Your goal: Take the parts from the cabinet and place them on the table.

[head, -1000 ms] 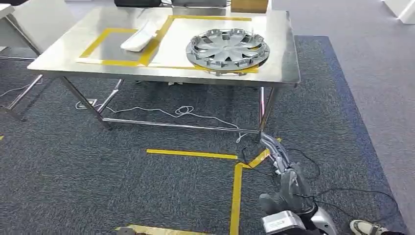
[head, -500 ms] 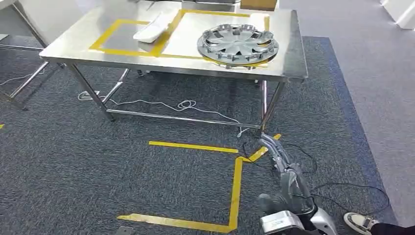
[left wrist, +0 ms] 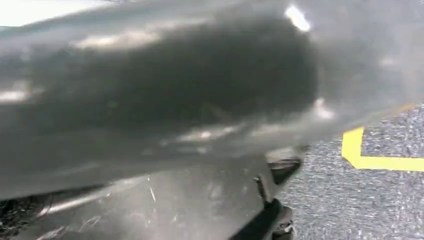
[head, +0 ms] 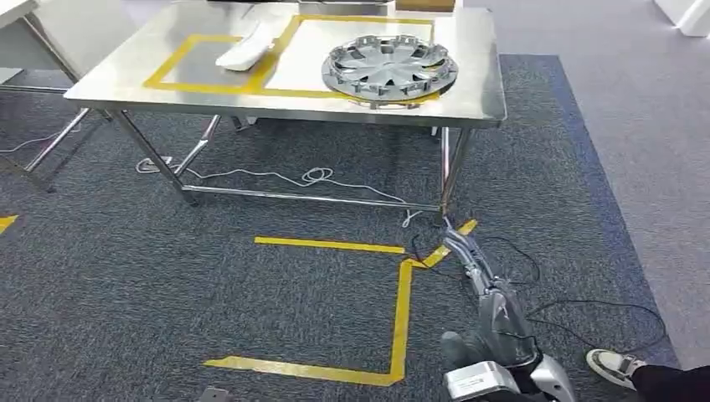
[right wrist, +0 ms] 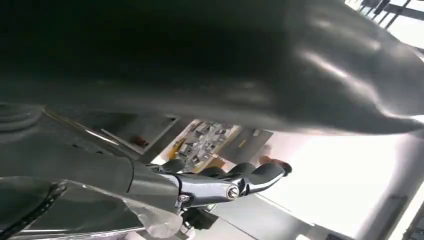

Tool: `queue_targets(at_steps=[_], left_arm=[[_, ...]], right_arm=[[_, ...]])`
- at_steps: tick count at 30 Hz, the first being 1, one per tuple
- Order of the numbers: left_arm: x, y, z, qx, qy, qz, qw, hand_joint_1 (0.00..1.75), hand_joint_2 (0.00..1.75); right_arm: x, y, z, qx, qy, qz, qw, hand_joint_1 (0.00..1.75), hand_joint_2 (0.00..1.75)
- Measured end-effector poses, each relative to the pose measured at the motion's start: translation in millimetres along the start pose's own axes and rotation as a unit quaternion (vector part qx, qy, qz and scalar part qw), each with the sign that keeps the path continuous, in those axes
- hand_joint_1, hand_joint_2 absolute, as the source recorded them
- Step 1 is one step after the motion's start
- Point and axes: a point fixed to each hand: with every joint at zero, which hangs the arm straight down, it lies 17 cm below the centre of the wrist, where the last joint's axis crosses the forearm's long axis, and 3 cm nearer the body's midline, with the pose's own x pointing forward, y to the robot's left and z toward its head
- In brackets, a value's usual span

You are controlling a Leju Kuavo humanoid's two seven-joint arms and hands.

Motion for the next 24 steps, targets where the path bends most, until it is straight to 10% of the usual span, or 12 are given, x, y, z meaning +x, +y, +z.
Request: queue_targets(at_steps=[24], left_arm=[[-9.7, 7.9, 1.6, 0.0, 0.023, 0.009, 1.0, 0.0, 0.0]], right_arm=[[-4.0, 14.9, -1.5, 0.017, 0.004, -0.008, 1.0, 0.0, 0.0]])
